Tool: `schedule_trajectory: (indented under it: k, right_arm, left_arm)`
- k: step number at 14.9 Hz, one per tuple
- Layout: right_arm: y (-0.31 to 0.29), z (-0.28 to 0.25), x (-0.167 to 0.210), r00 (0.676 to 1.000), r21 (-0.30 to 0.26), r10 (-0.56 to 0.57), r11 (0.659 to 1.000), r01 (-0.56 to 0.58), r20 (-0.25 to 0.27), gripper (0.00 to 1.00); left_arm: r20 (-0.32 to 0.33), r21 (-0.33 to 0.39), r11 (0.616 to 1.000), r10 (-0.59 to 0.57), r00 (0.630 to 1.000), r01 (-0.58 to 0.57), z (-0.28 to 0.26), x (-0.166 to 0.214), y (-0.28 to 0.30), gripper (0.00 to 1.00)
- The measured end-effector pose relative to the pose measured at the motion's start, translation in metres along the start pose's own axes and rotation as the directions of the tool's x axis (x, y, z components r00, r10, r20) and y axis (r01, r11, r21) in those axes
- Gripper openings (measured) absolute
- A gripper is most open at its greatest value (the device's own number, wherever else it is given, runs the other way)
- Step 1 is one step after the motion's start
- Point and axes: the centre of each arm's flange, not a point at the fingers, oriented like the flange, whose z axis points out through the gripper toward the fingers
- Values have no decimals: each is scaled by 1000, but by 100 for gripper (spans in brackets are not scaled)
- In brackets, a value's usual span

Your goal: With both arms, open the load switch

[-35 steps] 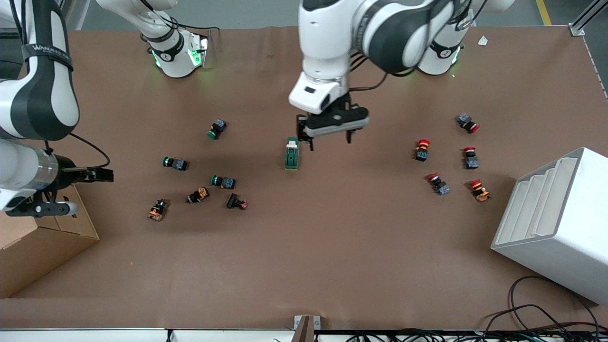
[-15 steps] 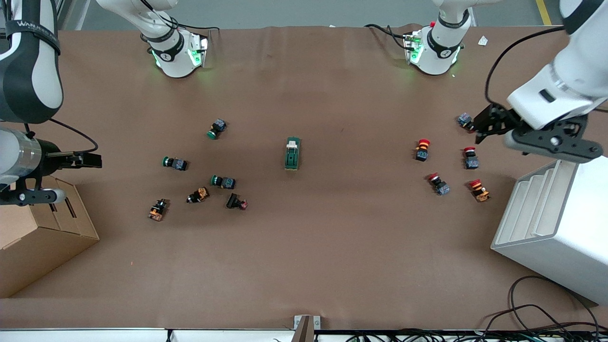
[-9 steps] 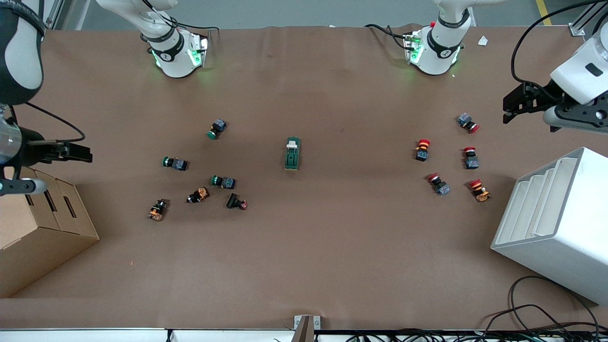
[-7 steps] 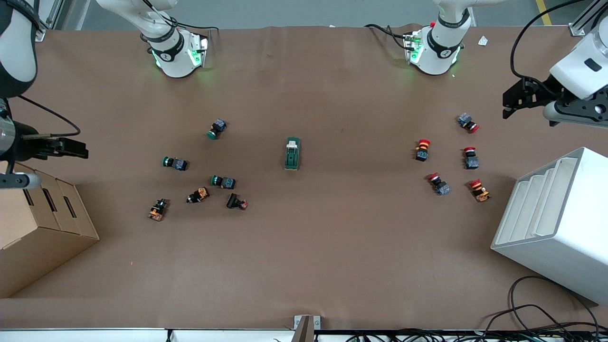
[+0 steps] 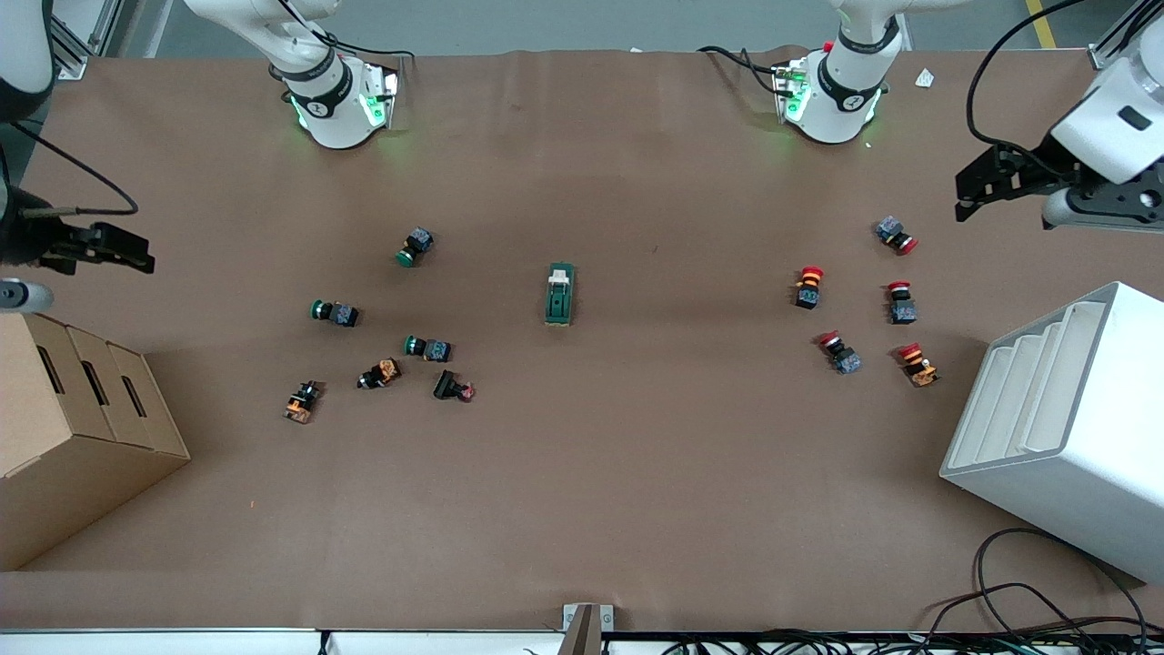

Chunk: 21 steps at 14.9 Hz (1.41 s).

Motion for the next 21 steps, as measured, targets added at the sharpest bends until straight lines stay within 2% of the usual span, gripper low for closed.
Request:
schedule_trajectory:
  k: [3,11,21]
  right_arm:
    - [0,-7,-12,1000,2,-2,1000,2,-12,100]
    - [-14,-35,-41,999,0,-26,1000,26,-24,100]
    - [-13,-67,-74,998,0,-21,1000,22,-61,100]
  left_arm:
    - [-2,-1,1000,-28,1000,28,-1,0,-15,100]
    - [-8,-1,1000,-21,1000,21,-4,-3,11,100]
    - [-7,-4,999,-32,999,32,0,5,5,100]
